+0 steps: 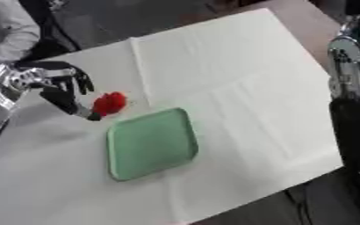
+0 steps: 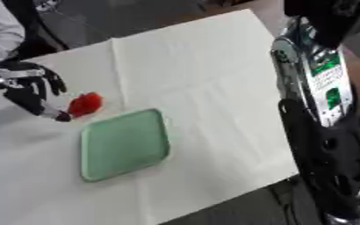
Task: Pick up objects on the table and place them in the box.
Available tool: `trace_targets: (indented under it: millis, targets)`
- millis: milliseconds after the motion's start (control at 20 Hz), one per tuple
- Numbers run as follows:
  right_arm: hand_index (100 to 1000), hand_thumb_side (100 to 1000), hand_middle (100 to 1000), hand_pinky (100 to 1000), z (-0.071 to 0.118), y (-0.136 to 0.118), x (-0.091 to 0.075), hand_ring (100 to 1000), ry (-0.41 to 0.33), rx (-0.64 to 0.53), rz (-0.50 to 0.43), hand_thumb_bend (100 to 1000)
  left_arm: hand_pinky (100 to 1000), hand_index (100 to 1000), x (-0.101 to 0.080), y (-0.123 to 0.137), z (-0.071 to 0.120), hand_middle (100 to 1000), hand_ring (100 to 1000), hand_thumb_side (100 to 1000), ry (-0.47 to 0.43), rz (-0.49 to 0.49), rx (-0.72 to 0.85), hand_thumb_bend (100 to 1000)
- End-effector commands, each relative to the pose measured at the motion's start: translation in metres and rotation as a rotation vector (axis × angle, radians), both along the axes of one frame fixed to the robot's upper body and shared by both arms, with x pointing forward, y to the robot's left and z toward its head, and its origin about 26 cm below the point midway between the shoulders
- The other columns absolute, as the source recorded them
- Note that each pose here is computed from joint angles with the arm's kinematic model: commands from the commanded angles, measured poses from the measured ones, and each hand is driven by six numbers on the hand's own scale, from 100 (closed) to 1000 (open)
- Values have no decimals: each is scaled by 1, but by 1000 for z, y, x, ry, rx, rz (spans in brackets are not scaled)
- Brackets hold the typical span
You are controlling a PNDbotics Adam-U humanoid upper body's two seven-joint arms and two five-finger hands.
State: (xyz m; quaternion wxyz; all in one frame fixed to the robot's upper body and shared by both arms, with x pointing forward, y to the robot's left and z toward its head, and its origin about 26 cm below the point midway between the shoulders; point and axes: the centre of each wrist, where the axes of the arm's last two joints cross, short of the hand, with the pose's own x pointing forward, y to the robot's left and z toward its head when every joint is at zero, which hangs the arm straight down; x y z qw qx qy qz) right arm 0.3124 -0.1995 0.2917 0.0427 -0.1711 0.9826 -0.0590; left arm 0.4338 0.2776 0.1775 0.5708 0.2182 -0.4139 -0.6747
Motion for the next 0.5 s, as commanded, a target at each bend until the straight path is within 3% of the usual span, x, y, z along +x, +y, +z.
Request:
trace_targets:
  millis: [50,150,200,250,500]
  targets:
    - [488,347,426,225,9,3,-3,378,-32,3,14,113,495,792,-1,1,14,703,578,358,-52,-29,55,649]
    - [488,346,427,225,10,4,-3,378,-33,7,19,114,548,810,-2,1,7,757,650,362,-85,-47,89,650]
    - [488,346,427,225,10,5,-3,378,-34,8,22,114,539,805,-1,1,3,749,638,362,-97,-53,104,649]
    - [488,347,427,225,11,5,-3,379,-35,10,24,115,582,845,-1,3,-1,806,710,357,-105,-57,115,666]
    - [488,349,427,225,12,7,-3,379,-38,18,33,113,625,884,4,10,-21,857,758,339,-115,-60,145,712]
